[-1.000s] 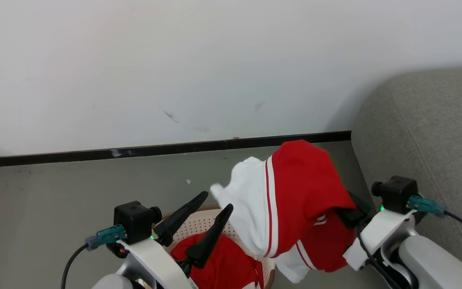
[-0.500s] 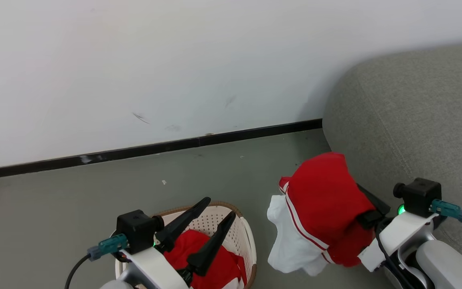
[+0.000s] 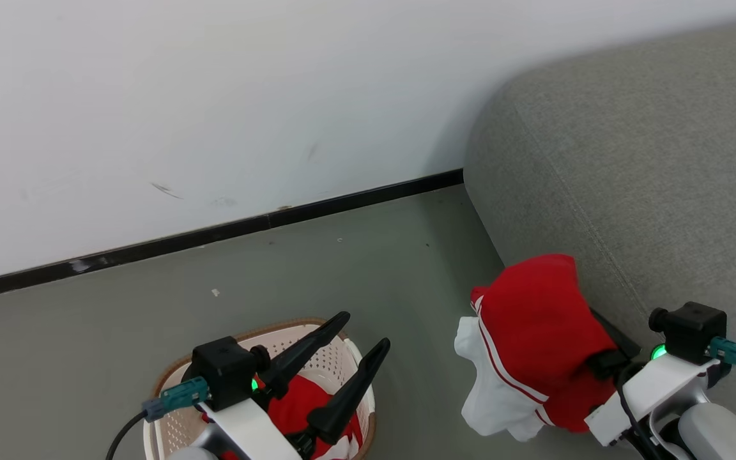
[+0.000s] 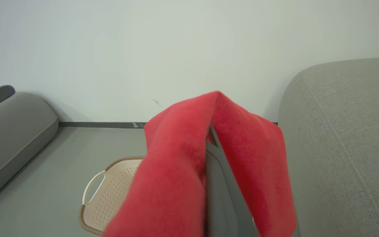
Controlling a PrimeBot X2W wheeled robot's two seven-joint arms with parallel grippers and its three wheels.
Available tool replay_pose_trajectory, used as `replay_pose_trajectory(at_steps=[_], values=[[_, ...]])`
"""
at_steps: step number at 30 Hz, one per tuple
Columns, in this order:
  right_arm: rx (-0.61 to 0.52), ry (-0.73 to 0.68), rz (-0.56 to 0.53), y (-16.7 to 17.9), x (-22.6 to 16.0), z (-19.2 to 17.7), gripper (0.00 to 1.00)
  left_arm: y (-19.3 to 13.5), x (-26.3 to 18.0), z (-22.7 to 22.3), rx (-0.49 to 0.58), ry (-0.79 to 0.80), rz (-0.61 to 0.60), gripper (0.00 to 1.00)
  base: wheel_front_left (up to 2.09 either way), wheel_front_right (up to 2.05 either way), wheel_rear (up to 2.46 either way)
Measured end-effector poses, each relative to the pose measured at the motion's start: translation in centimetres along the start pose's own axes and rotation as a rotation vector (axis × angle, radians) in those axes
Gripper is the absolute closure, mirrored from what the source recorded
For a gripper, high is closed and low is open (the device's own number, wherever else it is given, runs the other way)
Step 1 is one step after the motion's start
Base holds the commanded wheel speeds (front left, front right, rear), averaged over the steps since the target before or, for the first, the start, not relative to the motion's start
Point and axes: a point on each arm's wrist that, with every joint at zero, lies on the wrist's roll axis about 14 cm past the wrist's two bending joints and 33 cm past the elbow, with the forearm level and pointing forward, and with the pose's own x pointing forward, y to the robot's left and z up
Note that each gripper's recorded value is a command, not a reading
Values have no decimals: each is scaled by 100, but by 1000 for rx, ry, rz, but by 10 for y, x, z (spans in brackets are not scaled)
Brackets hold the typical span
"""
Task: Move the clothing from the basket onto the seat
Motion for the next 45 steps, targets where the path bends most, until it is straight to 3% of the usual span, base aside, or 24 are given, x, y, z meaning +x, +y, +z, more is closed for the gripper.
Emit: replay_pose_trajectory(at_steps=[14,24,33,45], values=[[-35,-57,-182,-45,-34,21,100,-19,20,-14,-24,37,-119,0,0,0,0],[-22,-73,-248,-58,-50,27,100,-25,30,-20,-46,44,-170,0,0,0,0],[104,-165,-439,-123,-56,55,100,-15,30,-30,-83,60,-151,0,0,0,0],[197,-271,-611,-202,-45,94,100,14,22,-35,-82,66,-68,0,0,0,0]])
